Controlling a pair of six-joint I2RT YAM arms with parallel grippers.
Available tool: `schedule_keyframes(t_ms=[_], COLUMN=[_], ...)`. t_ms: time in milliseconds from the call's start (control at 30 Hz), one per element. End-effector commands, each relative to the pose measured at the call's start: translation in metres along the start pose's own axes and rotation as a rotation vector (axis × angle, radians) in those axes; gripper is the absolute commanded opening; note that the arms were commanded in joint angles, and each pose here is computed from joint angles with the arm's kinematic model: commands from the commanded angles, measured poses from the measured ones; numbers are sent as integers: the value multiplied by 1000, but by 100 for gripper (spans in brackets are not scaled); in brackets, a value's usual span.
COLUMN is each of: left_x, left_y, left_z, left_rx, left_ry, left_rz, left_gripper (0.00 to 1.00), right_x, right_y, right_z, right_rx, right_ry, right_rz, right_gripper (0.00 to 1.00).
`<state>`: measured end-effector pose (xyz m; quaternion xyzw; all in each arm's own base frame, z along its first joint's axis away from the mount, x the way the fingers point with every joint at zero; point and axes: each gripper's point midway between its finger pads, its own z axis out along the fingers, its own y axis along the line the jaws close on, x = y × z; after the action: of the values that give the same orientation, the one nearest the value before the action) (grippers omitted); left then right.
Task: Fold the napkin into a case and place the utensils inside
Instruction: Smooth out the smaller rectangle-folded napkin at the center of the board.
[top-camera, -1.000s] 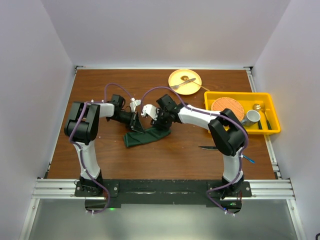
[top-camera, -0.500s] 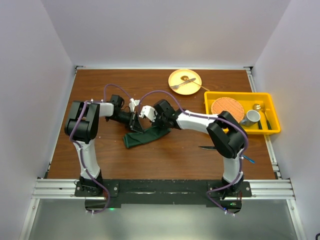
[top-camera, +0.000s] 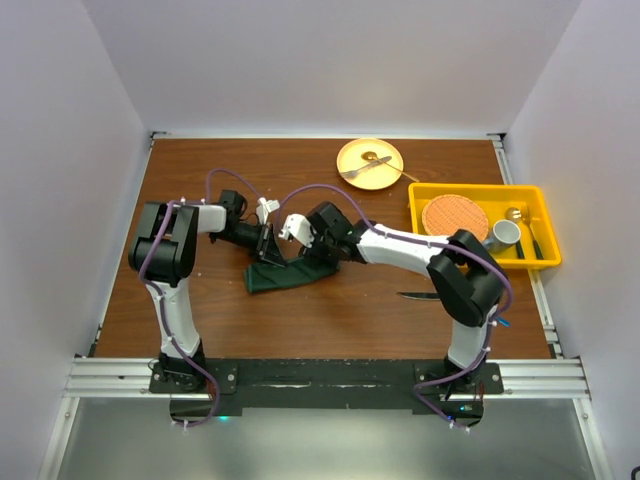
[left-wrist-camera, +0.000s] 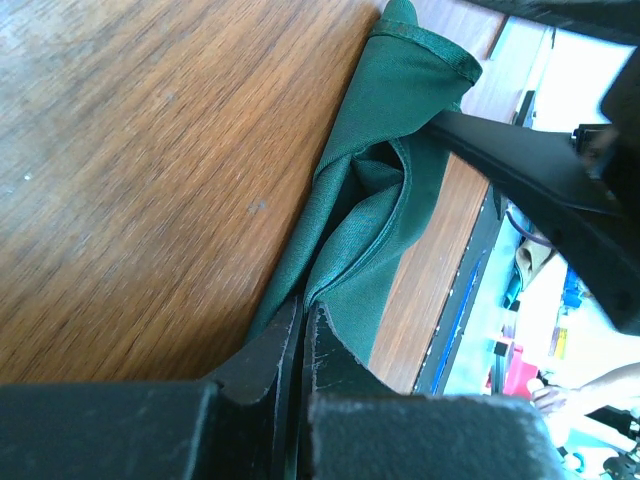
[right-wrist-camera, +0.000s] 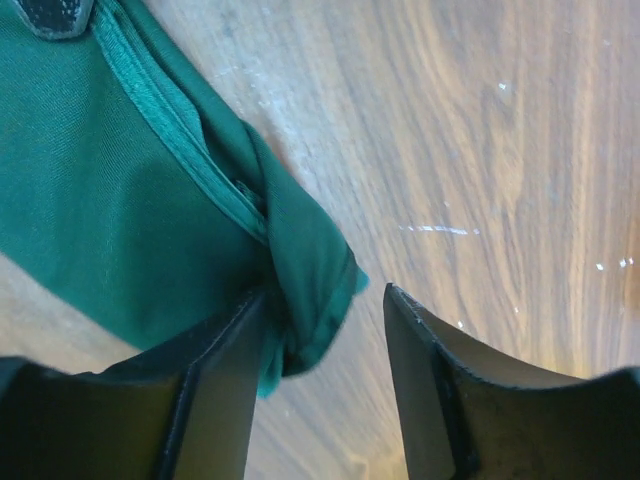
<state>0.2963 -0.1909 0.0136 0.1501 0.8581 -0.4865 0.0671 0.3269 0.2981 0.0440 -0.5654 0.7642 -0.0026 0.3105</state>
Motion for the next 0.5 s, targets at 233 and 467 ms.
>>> schedule_keyframes(t_ms=[233,467], left_x=[24,23], left_y=[67,67], left_z=[-2,-2], left_rx=[-259,-258], left_ry=[77,75], left_rz=[19,29], left_gripper=[0,0], right_x=[-44,-22], right_y=[7,7], right_z=[-27,5], right_rx=[-104,-55], right_ry=[-119,-40], right_rz=[38,-24], right_gripper=[66,68])
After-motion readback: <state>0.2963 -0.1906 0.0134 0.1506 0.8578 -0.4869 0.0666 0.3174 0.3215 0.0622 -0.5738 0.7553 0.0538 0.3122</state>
